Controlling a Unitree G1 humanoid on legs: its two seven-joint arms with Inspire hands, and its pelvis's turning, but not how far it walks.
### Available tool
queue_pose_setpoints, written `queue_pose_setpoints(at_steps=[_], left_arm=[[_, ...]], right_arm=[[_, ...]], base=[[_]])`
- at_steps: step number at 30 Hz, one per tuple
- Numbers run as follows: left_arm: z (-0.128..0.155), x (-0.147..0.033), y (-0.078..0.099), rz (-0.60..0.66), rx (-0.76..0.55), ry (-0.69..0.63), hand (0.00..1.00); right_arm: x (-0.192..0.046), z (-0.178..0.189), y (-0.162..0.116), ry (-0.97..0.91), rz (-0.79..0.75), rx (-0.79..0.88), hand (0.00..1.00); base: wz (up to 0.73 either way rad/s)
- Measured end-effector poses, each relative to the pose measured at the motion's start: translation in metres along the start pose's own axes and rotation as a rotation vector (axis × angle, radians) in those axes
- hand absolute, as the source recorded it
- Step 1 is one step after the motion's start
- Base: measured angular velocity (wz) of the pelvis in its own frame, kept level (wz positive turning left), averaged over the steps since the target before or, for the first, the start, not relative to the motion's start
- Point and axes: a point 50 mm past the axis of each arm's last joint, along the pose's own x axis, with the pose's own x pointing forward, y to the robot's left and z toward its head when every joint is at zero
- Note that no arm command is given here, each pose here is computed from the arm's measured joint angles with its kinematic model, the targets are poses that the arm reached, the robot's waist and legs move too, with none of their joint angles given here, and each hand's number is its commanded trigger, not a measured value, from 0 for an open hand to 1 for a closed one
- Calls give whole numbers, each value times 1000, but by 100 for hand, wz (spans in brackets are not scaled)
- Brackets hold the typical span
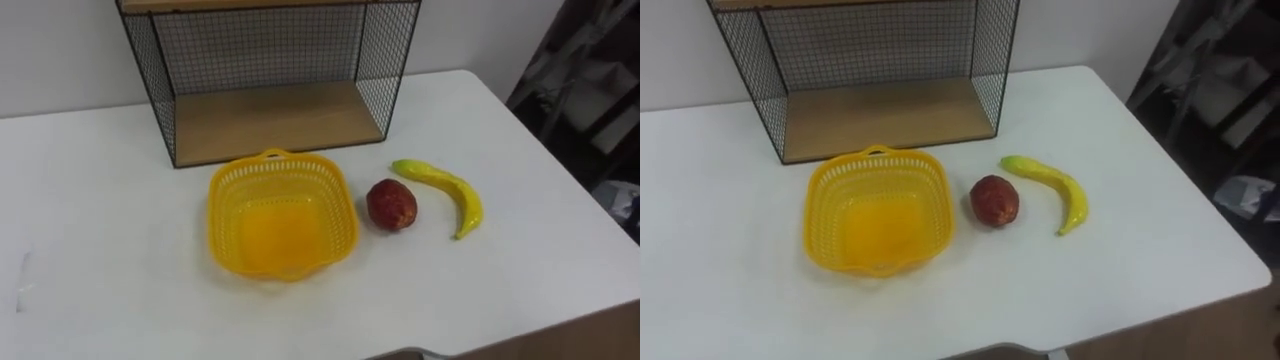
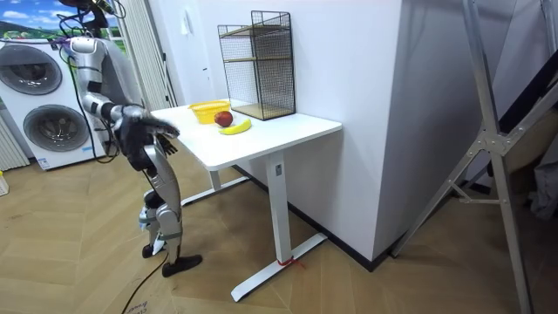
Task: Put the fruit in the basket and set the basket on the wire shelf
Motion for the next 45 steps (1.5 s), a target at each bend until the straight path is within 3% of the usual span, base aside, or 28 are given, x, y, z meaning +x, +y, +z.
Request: queue_pose_setpoints(at_steps=[3,7,18,24,33,45], left_arm=[[-1,-1,-4,-18,25,1,0],[1,-1,-7,-32,46,-13,0],[6,1,-13,-100,125,-30,0],[7,0,-22,-156,172,-31,0],[26,2,-21,-172,169,-102,0],[14,0,-21,-220,207,-62,0]], right_arm=[[-9,43,18,-285,75,-5,0],[-25,70,33,-463,177,35,0],[-80,72,87,-486,653,61,0],[-100,66,100,-483,881,22,0],[-130,45,111,-457,1193,-94,0],[-133,19,111,-377,1322,-227,0]], base=[[0],[0],[0],[10],[5],[5]])
